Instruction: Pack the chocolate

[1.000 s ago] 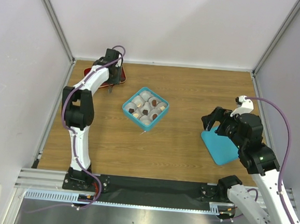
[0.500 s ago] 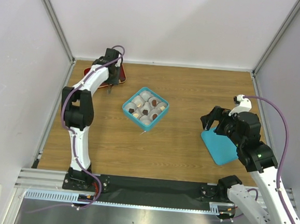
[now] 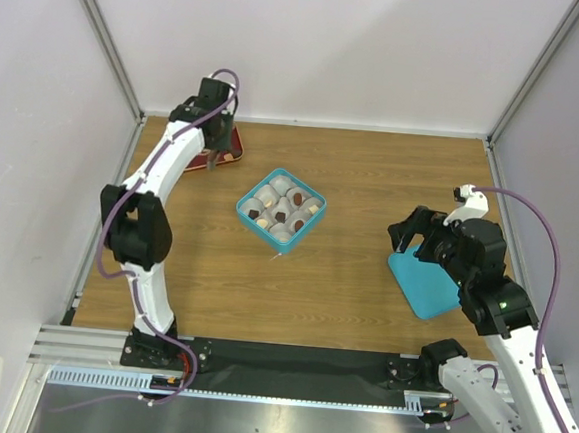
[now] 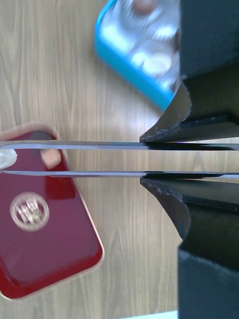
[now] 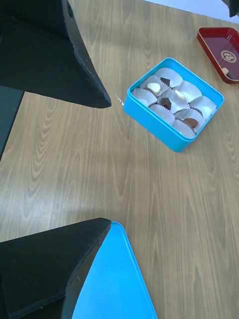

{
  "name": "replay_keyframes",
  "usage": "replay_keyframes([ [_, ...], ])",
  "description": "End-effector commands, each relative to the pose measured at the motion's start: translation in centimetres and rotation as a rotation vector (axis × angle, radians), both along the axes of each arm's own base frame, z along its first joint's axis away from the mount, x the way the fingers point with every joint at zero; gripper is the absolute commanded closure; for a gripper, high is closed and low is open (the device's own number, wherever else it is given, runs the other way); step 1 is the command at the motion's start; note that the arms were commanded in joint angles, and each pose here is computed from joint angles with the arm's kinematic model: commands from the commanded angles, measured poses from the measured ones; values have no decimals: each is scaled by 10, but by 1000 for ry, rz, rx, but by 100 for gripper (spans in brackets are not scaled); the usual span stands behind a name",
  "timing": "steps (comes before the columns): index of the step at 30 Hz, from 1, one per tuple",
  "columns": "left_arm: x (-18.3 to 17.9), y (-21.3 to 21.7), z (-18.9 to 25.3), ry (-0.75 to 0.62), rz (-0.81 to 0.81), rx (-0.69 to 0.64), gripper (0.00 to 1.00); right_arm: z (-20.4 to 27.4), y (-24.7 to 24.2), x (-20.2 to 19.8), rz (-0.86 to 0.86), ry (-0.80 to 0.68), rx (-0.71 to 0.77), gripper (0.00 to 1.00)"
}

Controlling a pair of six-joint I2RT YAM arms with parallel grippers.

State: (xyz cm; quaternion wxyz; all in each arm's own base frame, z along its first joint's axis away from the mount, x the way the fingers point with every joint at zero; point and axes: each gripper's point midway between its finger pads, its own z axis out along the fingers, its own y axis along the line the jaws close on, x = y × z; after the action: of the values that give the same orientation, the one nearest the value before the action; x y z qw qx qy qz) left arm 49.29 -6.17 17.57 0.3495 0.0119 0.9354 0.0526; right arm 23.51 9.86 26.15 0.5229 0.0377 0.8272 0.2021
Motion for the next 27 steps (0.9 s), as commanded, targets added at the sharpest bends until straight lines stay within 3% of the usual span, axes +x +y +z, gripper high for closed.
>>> replay_keyframes([
  [1,-26,-57,50,-114,-123,-68,67,16,2,1,2,-47,28,1],
  [11,-96,-139,25,-59,-302,-92,67,15,0,-1,7,-46,14,1],
  [19,-122,-149,-2,-3,-319,-90,66,17,0,-2,2,-47,24,1],
  [27,-126,-145,-11,3,-304,-85,67,17,0,-4,2,-49,27,1],
])
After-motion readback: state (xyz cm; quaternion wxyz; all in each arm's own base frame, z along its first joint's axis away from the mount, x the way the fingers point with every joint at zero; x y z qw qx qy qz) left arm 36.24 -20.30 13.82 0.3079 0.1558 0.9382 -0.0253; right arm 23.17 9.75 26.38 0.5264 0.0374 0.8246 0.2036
